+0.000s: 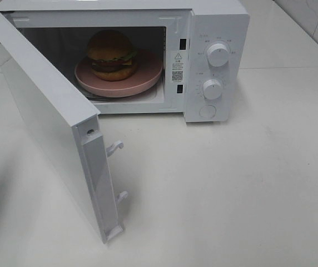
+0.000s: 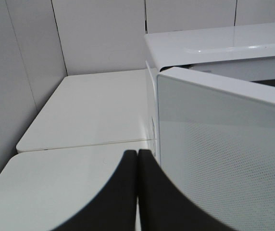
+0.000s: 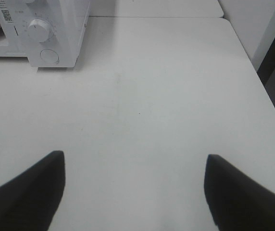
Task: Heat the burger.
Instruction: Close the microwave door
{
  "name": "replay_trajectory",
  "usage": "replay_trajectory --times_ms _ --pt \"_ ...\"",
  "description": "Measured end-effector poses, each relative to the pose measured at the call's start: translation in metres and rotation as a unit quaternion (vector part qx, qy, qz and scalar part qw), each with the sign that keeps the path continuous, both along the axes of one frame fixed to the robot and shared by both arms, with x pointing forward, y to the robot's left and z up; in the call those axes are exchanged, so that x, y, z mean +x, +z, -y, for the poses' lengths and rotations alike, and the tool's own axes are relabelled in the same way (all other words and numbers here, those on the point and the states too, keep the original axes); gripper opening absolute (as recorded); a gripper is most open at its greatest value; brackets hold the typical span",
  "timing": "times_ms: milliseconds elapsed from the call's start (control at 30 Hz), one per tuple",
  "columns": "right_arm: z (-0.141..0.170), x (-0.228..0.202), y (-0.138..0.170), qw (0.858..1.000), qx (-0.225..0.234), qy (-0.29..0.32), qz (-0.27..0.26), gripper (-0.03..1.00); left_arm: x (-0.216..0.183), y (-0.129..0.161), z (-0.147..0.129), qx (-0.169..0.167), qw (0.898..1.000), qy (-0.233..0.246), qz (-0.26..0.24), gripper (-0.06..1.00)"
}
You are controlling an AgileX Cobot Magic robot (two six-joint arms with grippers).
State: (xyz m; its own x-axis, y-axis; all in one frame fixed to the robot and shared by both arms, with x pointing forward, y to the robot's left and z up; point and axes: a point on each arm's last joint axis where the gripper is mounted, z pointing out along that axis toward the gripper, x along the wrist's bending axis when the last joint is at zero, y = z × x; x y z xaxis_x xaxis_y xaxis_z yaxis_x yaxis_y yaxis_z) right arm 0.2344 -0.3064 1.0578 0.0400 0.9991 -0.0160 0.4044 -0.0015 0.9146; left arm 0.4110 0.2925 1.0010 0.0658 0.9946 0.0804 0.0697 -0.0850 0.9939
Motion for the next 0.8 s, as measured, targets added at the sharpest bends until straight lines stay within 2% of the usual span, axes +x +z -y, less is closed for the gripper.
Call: replay_trajectory --times_ms 267,467,567,800 --pt "0.0 0.0 0.0 1.0 0.0 0.0 0.0 0.77 0.019 -0.024 0.003 0.005 1.0 -0.01 -0.027 0.0" --pt "0.0 0.0 0.0 1.0 0.0 0.0 0.0 0.77 0.029 -0.039 0.008 -0.017 0.998 -0.035 -0.042 0.0" --pt "0.0 0.0 0.0 1.0 0.0 0.0 0.0 0.76 0.033 -0.048 0.013 -0.027 0.996 -0.061 -0.052 0.0" --pt "0.0 0.0 0.0 1.0 0.0 0.0 0.0 0.76 0.043 -0.057 0.021 -0.021 0.992 -0.103 -0.067 0.0"
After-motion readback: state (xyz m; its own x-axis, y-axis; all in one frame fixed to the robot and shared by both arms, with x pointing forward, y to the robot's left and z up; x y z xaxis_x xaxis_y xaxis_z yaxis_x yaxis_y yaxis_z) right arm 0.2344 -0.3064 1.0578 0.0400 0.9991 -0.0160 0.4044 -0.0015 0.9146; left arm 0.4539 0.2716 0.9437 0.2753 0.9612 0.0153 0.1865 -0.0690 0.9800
